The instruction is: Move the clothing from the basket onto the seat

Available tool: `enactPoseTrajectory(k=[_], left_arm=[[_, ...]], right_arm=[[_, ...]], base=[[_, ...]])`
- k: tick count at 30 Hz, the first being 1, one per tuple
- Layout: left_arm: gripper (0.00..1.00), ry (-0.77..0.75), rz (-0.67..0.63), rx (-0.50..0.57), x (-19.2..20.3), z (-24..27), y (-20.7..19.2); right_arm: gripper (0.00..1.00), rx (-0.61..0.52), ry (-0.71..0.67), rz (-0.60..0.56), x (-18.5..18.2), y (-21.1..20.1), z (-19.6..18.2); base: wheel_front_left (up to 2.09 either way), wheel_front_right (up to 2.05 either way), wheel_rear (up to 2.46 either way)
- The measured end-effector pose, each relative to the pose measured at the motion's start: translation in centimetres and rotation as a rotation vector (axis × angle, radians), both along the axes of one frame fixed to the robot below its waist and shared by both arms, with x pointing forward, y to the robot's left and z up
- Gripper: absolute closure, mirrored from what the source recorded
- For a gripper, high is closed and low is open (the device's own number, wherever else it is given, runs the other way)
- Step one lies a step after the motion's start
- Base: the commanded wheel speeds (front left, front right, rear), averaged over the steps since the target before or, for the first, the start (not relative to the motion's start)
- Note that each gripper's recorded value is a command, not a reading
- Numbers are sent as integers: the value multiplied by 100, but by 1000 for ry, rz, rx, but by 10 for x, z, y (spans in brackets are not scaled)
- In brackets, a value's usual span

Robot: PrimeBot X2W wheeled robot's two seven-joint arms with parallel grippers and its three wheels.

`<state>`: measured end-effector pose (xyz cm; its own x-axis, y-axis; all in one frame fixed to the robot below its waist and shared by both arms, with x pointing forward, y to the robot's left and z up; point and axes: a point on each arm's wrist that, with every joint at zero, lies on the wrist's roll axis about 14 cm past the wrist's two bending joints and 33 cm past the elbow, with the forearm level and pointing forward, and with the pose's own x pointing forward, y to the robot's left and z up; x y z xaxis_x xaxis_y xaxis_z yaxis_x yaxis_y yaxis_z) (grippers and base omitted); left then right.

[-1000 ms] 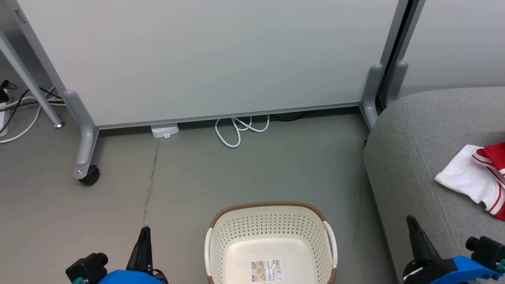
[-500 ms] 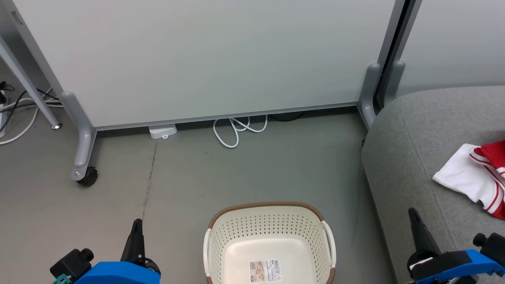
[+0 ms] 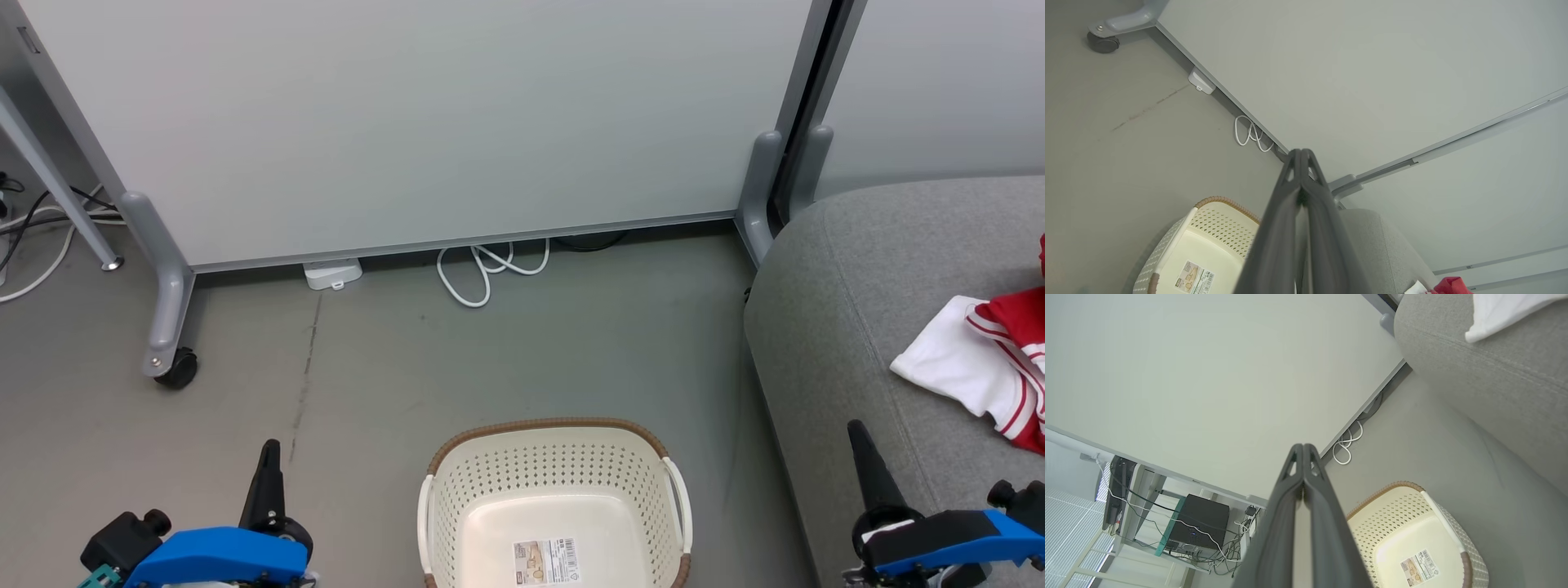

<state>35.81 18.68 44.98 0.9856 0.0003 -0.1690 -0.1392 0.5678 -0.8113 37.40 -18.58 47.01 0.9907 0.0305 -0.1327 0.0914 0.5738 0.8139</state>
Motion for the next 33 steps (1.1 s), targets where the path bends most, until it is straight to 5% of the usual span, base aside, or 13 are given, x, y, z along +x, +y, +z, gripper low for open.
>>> enactPoseTrajectory(k=[33], left_arm=[[100, -62, 50, -310, 15, 24, 8]], right_arm=[[100, 314, -49, -41, 8, -5, 17]], base=[[0, 0, 0]])
